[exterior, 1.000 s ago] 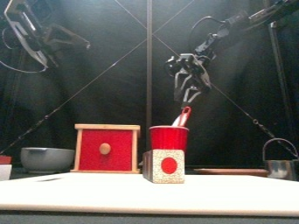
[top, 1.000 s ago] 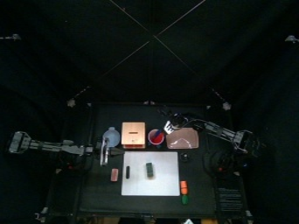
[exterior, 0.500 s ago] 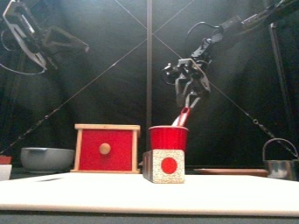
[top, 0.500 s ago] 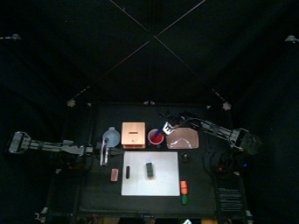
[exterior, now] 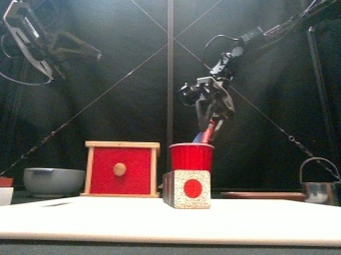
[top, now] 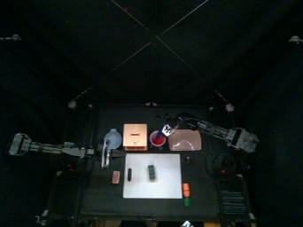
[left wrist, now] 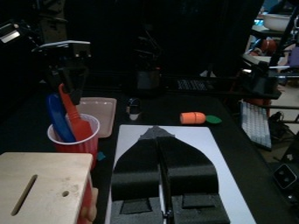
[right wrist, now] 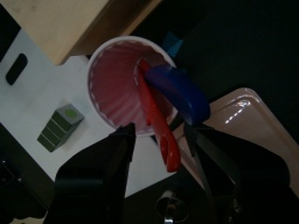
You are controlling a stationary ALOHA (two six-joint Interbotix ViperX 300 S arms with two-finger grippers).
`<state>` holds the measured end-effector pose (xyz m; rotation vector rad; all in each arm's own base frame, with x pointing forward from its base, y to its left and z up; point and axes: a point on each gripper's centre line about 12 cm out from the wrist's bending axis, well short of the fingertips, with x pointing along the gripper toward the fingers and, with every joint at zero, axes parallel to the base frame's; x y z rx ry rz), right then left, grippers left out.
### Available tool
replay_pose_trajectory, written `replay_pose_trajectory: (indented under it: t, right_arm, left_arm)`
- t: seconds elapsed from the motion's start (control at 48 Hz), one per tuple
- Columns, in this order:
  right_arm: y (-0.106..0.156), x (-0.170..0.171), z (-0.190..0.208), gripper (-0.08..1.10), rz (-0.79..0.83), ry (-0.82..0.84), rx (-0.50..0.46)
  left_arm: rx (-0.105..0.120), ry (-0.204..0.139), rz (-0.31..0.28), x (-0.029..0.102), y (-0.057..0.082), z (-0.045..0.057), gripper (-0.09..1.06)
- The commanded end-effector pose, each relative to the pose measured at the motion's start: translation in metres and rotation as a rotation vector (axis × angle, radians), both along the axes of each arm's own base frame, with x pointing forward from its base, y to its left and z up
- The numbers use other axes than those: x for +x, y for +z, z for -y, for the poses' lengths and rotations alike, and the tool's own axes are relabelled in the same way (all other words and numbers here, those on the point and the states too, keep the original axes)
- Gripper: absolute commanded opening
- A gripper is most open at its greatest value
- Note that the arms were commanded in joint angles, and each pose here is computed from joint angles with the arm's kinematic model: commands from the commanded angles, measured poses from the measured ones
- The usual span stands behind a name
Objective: Cut the sushi into 4 pieces with the knife
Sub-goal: Pick up the knife at its handle with right hand
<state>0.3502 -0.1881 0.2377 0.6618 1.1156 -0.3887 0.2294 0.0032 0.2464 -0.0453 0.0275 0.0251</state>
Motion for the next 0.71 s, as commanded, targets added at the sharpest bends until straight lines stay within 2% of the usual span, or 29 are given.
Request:
replay_pose_trajectory:
  t: [0.021, 0.167, 0.479, 0.562, 0.708]
  right_arm:
    - [0.015, 0.003, 0.001, 0.82, 0.036, 0.002, -0.023]
    - [0.014, 0.004, 0.003, 0.72, 0.029, 0.005, -0.032]
    - [0.015, 0.002, 0.005, 0.31, 0.016, 0.005, -0.026]
    - [0.021, 0.002, 0.005, 0.22, 0.012, 0.011, -0.02]
    - [0.05, 0.001, 0.001, 0.11, 0.042, 0.035, -0.038]
  left_arm:
    - [-0.001, 0.004, 0.02, 0.002, 0.005, -0.001, -0.02]
    - [-0.001, 0.007, 0.018, 0.002, 0.005, -0.002, -0.02]
    - [0.001, 0.012, 0.018, 0.002, 0.005, -0.003, -0.02]
    - [0.001, 0.016, 0.018, 0.001, 0.004, -0.004, -0.02]
    - [0.004, 0.02, 0.018, 0.001, 0.004, -0.004, -0.02]
